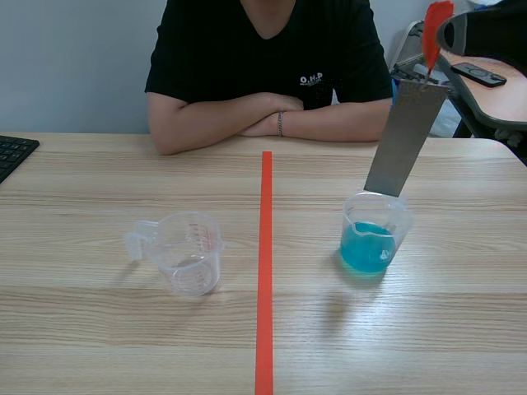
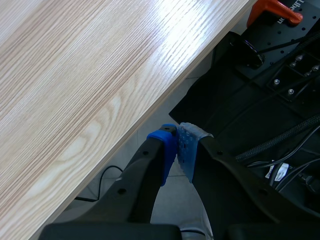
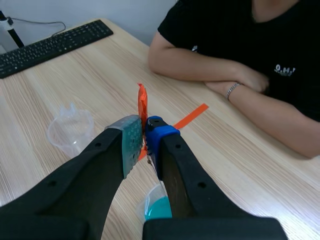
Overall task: Do the redox reaction experiment.
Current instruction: 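Raise the plate and point at it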
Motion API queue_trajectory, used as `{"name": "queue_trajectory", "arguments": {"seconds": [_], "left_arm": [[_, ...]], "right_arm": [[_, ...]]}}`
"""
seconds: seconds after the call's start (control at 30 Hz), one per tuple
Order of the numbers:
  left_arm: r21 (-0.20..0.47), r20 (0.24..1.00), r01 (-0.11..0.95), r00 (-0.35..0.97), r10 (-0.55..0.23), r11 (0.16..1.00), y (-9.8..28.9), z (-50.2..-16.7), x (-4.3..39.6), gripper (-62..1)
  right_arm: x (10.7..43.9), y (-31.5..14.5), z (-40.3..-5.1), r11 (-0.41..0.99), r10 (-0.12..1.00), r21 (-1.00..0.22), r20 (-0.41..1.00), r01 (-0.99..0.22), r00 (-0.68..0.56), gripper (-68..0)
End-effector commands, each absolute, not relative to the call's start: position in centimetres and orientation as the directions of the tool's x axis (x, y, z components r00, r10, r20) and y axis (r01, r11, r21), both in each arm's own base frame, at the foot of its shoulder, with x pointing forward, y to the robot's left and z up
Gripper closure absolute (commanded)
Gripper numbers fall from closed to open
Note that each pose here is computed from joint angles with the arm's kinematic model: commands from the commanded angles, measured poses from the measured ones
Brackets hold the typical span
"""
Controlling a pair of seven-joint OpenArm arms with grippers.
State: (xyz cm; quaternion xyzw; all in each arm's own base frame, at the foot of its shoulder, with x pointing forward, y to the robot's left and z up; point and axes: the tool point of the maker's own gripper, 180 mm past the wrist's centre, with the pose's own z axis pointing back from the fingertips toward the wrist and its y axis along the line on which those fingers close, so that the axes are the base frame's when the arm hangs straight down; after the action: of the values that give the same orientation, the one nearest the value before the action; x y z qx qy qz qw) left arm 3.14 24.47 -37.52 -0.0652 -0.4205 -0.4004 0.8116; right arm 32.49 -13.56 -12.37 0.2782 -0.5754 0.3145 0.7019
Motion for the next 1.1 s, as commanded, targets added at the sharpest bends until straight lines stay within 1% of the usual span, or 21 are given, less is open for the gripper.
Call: {"name": "queue_trajectory", "arguments": {"seconds": [0.0, 0.2, 0.7, 0.83, 0.97, 1.07], "left_arm": [[0.24, 0.753, 0.704, 0.3, -0.585, 0.669, 24.2, -36.9, 3.7, -3.6], [0.247, 0.764, 0.701, 0.284, -0.579, 0.669, 24.1, -36.7, 4.2, -3.6], [0.254, 0.779, 0.697, 0.264, -0.569, 0.671, 23.9, -36.4, 4.6, -3.6], [0.276, 0.78, 0.702, 0.234, -0.58, 0.656, 24.3, -36.0, 5.9, -3.6], [0.322, 0.788, 0.684, 0.189, -0.585, 0.654, 25.5, -34.9, 8.7, -3.6], [0.365, 0.781, 0.67, 0.158, -0.605, 0.647, 26.7, -34.0, 11.4, -3.6]], "right_arm": [[32.3, -13.5, -10.3, 0.634, 0.115, -0.006, 0.99, -0.773, 0.087, -1.5], [31.8, -13.1, -9.6, 0.618, 0.107, -0.01, 0.992, -0.786, 0.072, -1.5], [31.8, -13.1, -9.7, 0.618, 0.111, -0.009, 0.991, -0.786, 0.076, -1.5], [31.8, -13.1, -9.7, 0.618, 0.111, -0.009, 0.991, -0.786, 0.076, -1.5], [31.8, -13.1, -9.7, 0.618, 0.111, -0.009, 0.991, -0.786, 0.076, -1.5], [31.8, -13.1, -9.7, 0.618, 0.111, -0.009, 0.991, -0.786, 0.076, -1.5]]}}
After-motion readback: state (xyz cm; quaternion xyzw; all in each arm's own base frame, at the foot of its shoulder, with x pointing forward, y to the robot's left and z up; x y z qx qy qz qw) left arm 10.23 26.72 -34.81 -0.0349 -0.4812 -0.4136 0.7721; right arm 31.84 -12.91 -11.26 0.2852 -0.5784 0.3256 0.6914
